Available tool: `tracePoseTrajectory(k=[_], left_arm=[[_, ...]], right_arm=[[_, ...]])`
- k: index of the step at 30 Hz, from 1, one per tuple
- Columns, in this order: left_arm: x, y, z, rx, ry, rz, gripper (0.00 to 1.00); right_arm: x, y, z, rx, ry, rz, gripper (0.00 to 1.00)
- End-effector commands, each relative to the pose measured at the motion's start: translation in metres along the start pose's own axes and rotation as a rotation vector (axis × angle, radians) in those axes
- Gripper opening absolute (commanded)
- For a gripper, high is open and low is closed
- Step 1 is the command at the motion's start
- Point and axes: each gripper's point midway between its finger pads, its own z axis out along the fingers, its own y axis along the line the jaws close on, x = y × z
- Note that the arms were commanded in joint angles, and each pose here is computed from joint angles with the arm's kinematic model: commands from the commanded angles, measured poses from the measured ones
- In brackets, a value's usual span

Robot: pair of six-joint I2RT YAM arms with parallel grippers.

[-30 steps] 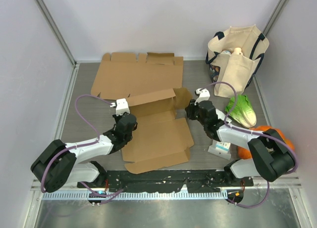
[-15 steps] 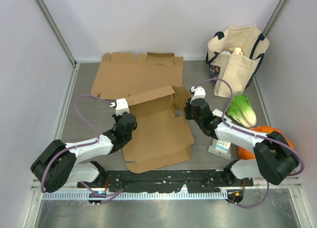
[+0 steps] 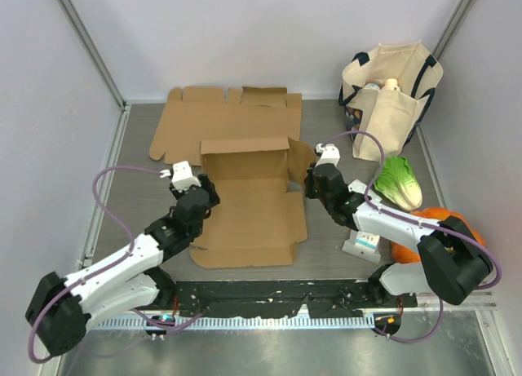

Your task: Fold the paper box

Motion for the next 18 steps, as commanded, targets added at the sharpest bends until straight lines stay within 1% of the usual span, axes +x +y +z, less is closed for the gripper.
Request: tracePoseTrajectory(k=[1,3,4,5,7,8,9,10,11,12,13,15,17,18], left_arm=[[0.000,-0.008,-0.029,0.116,0.079,-0.121,0.54],[0.004,-0.021,-0.040,0.224,0.102,-0.152,0.45],[-0.003,-0.038,-0.043,0.313,0.083,-0.178,0.36],[0.011,-0.058,-0.053,0.426,0.136,-0.176,0.30],[0.015,-0.087,-0.056,0.529,0.139,-0.205,0.21],[0.021,-0.105,-0.064,0.599,0.158,-0.189,0.19],[0.025,-0.116,-0.064,0.623,0.165,-0.175,0.16],[0.037,-0.128,-0.060,0.634,0.187,-0.141,0.12],[0.034,-0.149,-0.065,0.678,0.183,-0.112,0.11],[0.039,-0.158,-0.064,0.688,0.194,-0.098,0.08],[0.052,-0.167,-0.058,0.686,0.217,-0.077,0.07],[0.046,-0.190,-0.061,0.732,0.192,-0.101,0.06],[0.063,-0.203,-0.057,0.736,0.215,-0.091,0.03],[0.068,-0.208,-0.055,0.738,0.222,-0.094,0.00]], right_arm=[[-0.030,0.016,-0.001,-0.034,-0.097,0.076,0.01],[-0.029,0.017,0.000,-0.033,-0.101,0.077,0.01],[-0.028,0.017,0.000,-0.034,-0.098,0.079,0.01],[-0.027,0.017,0.001,-0.031,-0.096,0.077,0.01],[-0.028,0.016,0.001,-0.024,-0.098,0.082,0.01],[-0.028,0.015,0.001,-0.021,-0.099,0.085,0.01],[-0.027,0.016,0.000,-0.024,-0.095,0.081,0.01],[-0.029,0.017,-0.001,-0.028,-0.096,0.082,0.01],[-0.031,0.017,-0.002,-0.028,-0.101,0.084,0.01],[-0.030,0.016,-0.002,-0.027,-0.100,0.077,0.01],[-0.031,0.017,-0.002,-0.028,-0.101,0.078,0.01],[-0.031,0.017,-0.002,-0.030,-0.100,0.069,0.01],[-0.029,0.017,-0.002,-0.028,-0.096,0.063,0.01],[-0.029,0.017,-0.002,-0.031,-0.095,0.060,0.01]])
